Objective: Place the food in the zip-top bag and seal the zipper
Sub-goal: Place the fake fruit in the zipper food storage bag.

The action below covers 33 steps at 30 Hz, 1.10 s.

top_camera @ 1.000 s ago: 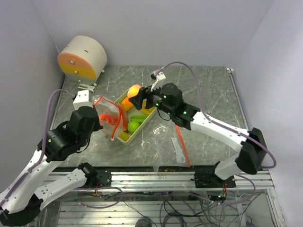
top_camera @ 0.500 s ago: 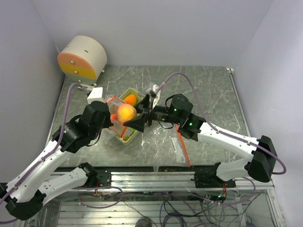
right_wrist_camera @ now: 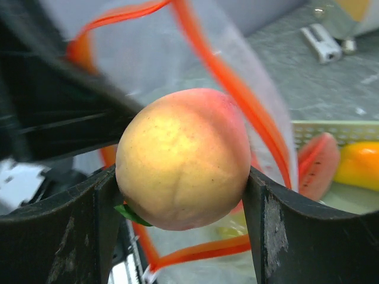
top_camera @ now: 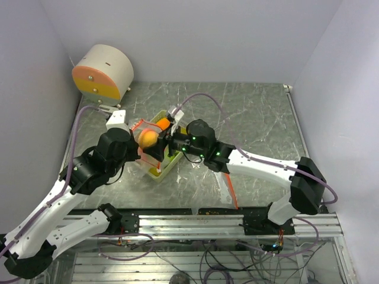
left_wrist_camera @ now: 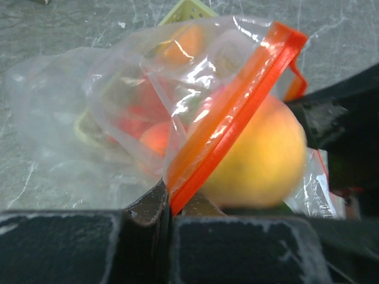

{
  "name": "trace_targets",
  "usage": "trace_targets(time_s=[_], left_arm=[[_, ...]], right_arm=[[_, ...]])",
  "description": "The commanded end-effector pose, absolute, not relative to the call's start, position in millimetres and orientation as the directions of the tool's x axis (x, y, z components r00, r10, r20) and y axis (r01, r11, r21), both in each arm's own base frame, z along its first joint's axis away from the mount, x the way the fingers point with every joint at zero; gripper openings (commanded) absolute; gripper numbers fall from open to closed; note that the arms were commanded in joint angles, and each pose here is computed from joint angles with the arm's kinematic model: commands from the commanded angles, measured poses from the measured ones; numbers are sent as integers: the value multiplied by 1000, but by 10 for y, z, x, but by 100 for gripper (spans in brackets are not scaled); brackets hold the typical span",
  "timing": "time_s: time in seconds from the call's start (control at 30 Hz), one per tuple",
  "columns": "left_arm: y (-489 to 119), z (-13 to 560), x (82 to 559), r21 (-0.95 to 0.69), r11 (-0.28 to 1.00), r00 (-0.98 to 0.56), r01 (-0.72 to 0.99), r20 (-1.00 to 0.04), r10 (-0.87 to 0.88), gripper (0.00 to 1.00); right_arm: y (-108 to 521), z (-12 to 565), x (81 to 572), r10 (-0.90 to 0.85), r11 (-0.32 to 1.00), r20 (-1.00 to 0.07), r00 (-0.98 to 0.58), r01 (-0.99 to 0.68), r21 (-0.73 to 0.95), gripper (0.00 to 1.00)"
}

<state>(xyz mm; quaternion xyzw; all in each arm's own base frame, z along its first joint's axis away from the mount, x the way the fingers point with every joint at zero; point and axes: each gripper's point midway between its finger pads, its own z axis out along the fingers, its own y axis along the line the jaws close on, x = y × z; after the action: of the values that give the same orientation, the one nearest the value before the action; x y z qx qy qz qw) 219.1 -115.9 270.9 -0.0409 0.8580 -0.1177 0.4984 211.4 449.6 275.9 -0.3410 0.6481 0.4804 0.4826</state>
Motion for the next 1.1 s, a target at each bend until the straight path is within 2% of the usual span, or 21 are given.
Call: trace_targets(time_s=[0.0, 0.07, 0.13, 0.23, 0.5, 0.73, 0.83, 0.97, 1.07], left_arm=[[-1266, 3004, 2105, -351, 928, -466, 126, -847, -257, 7], [-1249, 3036, 2062, -363, 922, -465, 132, -845, -266, 7], [-1228, 3057, 2028, -371, 919, -462, 135, -844, -273, 7], [-1211, 3048, 2011, -375, 917, -460, 133, -843, -278, 7], [-1137, 2857, 2116, -331, 941, -450, 67, -852, -267, 7], [-735, 2867, 2181, -205, 972, -397, -112, -888, -233, 7], [-627, 2976, 2152, -197, 970, -372, -144, -897, -238, 7], [-448, 3212, 2055, -221, 960, -316, -175, -910, -267, 7], [-227, 3453, 1937, -242, 947, -250, -213, -923, -292, 7]], right_arm=[[4447, 2742, 2599, 45, 604, -962, -270, -760, 241, 64], [4374, 2691, 2749, 43, 698, -964, -262, -683, 217, 69], [4382, 2679, 2778, 25, 716, -968, -249, -671, 191, 75], [4457, 2724, 2702, 15, 694, -972, -233, -697, 178, 99], [4435, 3004, 2365, 14, 587, -982, -189, -793, 161, 100], [3933, 3466, 2180, 161, 582, -980, -121, -790, 193, 100], [3717, 3526, 2243, 212, 643, -970, -119, -730, 230, 100], [3569, 3267, 2555, 168, 782, -969, -181, -575, 243, 98], [3586, 3042, 2701, 152, 811, -957, -248, -521, 264, 96]])
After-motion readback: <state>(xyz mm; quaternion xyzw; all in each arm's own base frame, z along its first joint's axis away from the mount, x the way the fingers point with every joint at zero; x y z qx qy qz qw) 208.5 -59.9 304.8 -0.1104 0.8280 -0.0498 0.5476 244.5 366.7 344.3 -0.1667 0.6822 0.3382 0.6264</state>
